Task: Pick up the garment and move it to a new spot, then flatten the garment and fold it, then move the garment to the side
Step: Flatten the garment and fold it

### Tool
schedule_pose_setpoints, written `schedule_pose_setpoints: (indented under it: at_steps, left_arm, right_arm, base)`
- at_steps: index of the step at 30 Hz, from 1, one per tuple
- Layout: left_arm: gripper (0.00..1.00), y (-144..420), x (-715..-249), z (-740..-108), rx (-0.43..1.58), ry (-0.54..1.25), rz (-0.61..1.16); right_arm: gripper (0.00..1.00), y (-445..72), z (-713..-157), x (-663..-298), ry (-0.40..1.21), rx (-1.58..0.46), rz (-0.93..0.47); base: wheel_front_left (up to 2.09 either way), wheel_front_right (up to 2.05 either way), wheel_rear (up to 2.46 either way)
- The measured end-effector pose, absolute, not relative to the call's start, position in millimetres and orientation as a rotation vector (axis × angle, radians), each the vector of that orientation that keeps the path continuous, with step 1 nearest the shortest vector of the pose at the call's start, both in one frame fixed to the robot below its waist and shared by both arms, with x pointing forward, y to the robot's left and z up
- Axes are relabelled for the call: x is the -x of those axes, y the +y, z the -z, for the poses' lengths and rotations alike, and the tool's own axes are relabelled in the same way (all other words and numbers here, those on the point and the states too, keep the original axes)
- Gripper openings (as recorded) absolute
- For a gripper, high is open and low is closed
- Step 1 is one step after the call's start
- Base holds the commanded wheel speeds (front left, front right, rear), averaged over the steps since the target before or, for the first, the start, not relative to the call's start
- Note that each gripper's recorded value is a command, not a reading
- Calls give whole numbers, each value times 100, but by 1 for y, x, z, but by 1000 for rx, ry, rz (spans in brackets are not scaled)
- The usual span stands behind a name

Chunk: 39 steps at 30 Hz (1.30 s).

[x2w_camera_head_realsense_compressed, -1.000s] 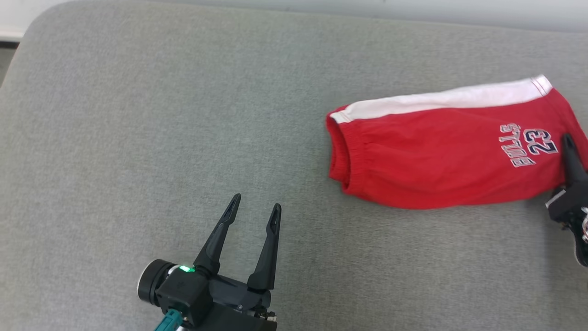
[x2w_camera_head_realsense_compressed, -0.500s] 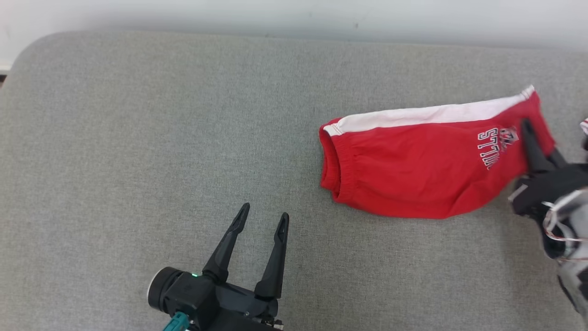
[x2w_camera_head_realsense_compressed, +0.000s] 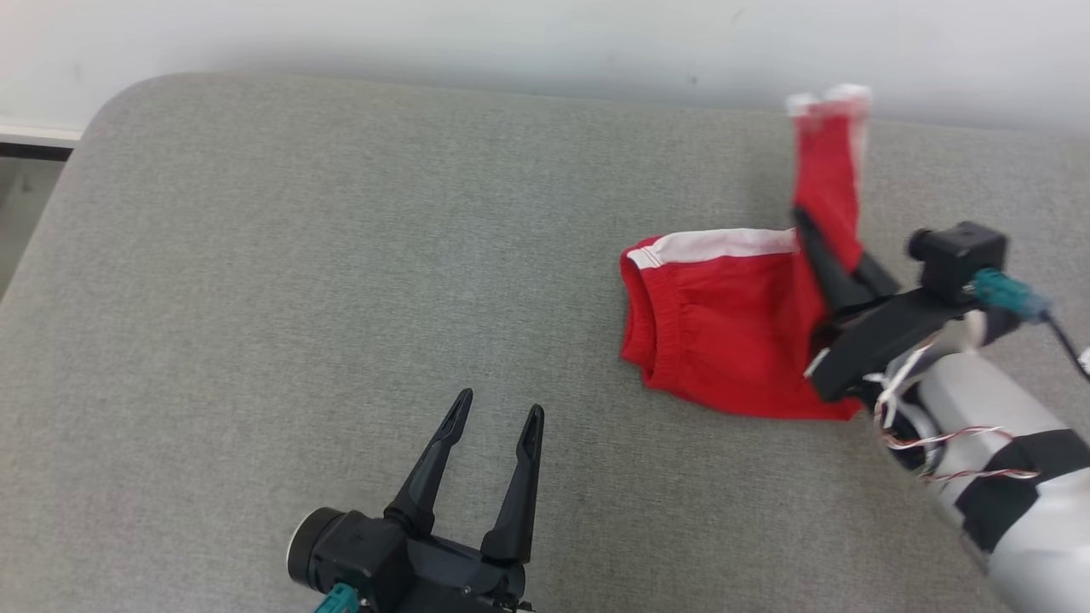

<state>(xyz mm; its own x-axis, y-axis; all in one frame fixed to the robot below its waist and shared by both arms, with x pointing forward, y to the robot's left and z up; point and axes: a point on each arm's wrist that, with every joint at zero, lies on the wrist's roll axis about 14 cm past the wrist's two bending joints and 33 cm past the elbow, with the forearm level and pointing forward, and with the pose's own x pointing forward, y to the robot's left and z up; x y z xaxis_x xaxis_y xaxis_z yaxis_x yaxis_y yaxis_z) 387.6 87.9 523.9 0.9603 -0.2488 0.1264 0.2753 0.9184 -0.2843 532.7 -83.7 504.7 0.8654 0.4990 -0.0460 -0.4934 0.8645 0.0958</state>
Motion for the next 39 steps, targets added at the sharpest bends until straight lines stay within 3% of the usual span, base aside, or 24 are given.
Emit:
schedule_pose_setpoints:
  at_steps: [6, 15, 17, 18, 26, 39]
  left_arm:
    - [100, 96, -385, -524, 309, -92, 240]
    - [100, 98, -385, -520, 318, -85, 228]
    - [100, 97, -385, -520, 322, -84, 227]
    - [100, 98, -385, -520, 323, -83, 226]
    - [100, 101, -382, -524, 326, -97, 210]
    - [100, 117, -367, -535, 319, -136, 145]
  right_arm:
    - [0, -37, -503, -516, 76, -82, -655]
    - [0, -1, -454, -472, 218, -81, -786]
    - [57, 4, -448, -464, 237, -96, -802]
    - [100, 6, -447, -460, 245, -106, -809]
    - [100, 10, -458, -434, 242, -235, -826]
    - [100, -104, -508, -431, 15, -162, -517]
  base:
    - [0, 0, 0]
    - [0, 0, 0]
    - [0, 0, 0]
    - [0, 0, 0]
    - [0, 0, 0]
    - [0, 0, 0]
